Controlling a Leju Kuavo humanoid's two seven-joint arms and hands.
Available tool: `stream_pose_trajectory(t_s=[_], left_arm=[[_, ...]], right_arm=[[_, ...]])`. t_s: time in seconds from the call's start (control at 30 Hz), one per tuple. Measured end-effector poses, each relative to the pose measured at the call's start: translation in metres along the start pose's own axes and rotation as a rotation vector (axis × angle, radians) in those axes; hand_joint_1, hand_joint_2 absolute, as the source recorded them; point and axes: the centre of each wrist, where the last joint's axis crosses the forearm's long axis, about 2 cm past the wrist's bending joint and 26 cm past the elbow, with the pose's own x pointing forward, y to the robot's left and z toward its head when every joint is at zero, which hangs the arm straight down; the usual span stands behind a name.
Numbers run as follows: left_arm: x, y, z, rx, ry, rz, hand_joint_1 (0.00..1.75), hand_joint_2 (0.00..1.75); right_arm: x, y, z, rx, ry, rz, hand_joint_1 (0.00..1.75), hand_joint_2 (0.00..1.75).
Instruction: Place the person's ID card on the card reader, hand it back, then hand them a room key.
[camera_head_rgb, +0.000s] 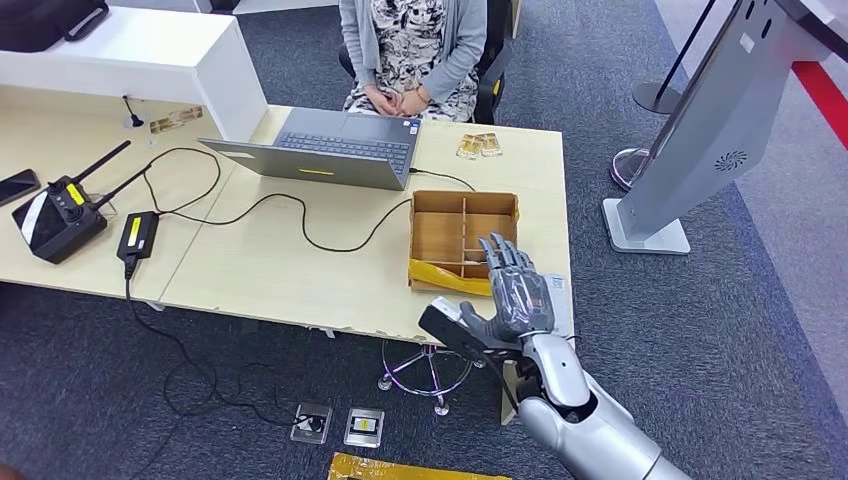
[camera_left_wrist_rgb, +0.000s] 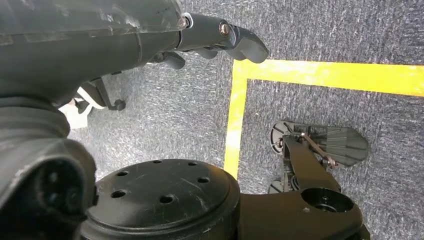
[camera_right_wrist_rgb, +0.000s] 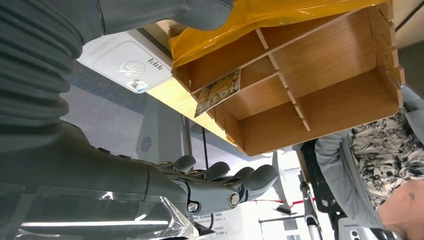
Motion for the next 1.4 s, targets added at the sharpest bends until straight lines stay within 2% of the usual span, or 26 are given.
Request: stream_pose_trajectory(t_s=[0.47, 1.07, 1.4], left_arm=[[0.001, -0.004, 0.001, -0.019, -0.006, -0.030, 0.00, 0.00], [0.001, -0.004, 0.001, -0.021, -0.014, -0.057, 0.00, 0.00], [0.001, -0.003, 0.001, -0.029, -0.019, -0.076, 0.00, 0.00]], right_arm=[[0.002, -0.001, -0.011, -0.028, 0.006, 0.026, 0.00, 1.75], [0.000, 0.007, -0.020, 0.000, 0.049, -0.019, 0.00, 1.75], [-0.010, 0.010, -0.035, -0.051, 0.072, -0.021, 0.00, 1.75]])
